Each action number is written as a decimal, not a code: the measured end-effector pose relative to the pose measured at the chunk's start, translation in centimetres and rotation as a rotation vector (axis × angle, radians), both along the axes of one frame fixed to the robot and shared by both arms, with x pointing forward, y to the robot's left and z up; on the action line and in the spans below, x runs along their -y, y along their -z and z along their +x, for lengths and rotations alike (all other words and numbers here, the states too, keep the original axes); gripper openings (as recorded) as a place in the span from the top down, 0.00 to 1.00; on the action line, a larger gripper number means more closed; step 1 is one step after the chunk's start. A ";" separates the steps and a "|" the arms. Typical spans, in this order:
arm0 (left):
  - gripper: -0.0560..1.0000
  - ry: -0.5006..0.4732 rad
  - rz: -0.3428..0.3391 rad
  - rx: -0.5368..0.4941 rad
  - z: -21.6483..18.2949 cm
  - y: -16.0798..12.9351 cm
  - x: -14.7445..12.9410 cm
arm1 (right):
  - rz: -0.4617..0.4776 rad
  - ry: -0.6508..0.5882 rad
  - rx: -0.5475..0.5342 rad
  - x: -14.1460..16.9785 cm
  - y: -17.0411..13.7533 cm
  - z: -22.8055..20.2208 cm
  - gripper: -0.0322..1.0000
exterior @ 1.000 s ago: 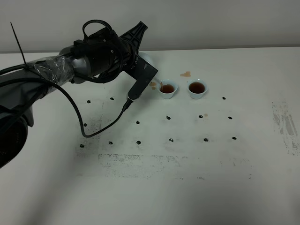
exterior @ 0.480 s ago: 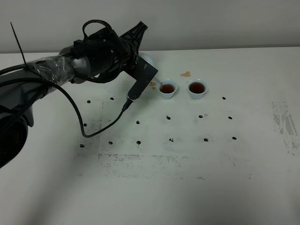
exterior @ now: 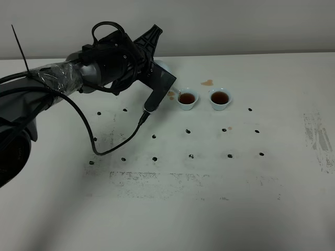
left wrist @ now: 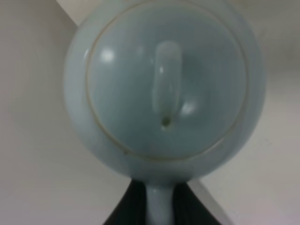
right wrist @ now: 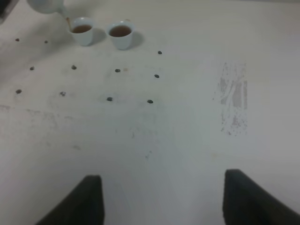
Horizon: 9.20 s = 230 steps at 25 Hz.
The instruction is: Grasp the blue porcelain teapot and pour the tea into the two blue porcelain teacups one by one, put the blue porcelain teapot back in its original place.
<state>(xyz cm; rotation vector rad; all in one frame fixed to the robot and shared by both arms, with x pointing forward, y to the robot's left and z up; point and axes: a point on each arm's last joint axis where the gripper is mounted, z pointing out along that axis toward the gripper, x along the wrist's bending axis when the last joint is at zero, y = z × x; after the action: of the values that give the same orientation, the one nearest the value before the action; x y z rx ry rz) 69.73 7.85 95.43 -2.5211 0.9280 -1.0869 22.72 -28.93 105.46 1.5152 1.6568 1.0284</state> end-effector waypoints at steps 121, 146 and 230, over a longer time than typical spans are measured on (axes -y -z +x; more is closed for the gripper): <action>0.58 -1.478 -0.769 -0.378 -11.4 4.7 -6.9 | 0.006 -0.004 0.000 -0.1 0.0 0.0 0.42; 0.57 -1.537 -1.211 -0.223 -25.1 -10.9 -17.7 | 0.006 -0.004 0.000 -0.1 0.0 0.0 0.42; 0.57 -1.467 -1.732 0.047 -46.5 -7.7 -21.8 | 0.006 -0.004 0.000 -0.1 0.0 0.0 0.42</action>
<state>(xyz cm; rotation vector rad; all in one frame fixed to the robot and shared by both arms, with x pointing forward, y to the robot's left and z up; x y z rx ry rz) 23.25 29.69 103.14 -2.5172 -2.5328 -1.2921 22.72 -28.87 105.47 1.5160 1.6588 1.0367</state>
